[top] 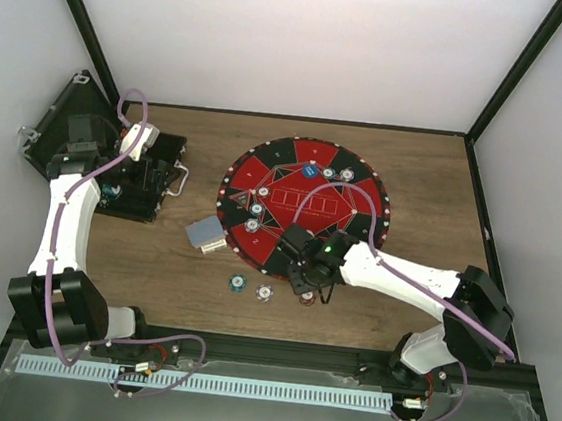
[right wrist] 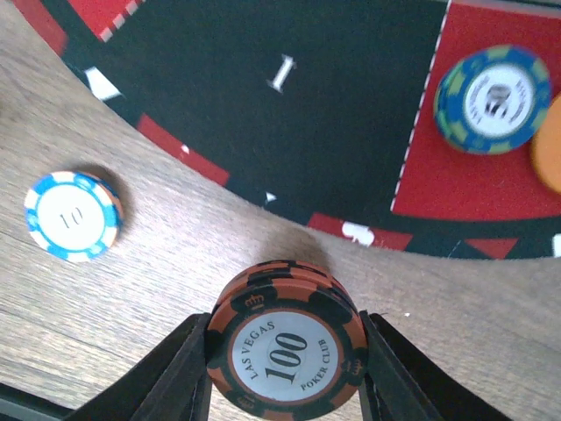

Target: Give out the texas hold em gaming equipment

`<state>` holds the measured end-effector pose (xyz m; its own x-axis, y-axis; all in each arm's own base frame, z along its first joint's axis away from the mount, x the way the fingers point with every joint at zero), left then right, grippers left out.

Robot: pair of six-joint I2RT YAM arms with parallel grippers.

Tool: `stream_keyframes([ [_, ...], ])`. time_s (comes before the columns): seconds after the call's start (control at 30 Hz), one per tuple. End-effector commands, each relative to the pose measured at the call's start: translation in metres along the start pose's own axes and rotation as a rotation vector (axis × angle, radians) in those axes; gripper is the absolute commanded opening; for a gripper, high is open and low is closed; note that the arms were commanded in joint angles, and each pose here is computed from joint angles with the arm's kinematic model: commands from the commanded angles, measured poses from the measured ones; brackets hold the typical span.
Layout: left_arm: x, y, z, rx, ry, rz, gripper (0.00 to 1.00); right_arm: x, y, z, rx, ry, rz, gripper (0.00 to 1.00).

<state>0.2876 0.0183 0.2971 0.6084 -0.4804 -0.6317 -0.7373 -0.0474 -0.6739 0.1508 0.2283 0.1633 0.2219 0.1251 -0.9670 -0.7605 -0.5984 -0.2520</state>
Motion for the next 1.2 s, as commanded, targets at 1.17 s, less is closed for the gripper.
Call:
stream_keyframes([
  [1.17, -0.006, -0.009, -0.002, 0.019, -0.003, -0.029, 1.0, 0.116, -0.227, -0.182, 0.179, 0.181, -0.152, 0.22],
])
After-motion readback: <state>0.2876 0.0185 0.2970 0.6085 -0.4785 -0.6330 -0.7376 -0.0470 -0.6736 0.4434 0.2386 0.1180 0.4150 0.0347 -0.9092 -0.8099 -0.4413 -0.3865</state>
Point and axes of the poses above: each gripper's point midway between its finger pads, its own x axis out along the fingers, its own z axis along the line the jaws close on, y = z × x, the point moved 9 cm from there along -x, back along the fingers, and after that the axes turned 13 degrees about -x, right-handed, at the moved point
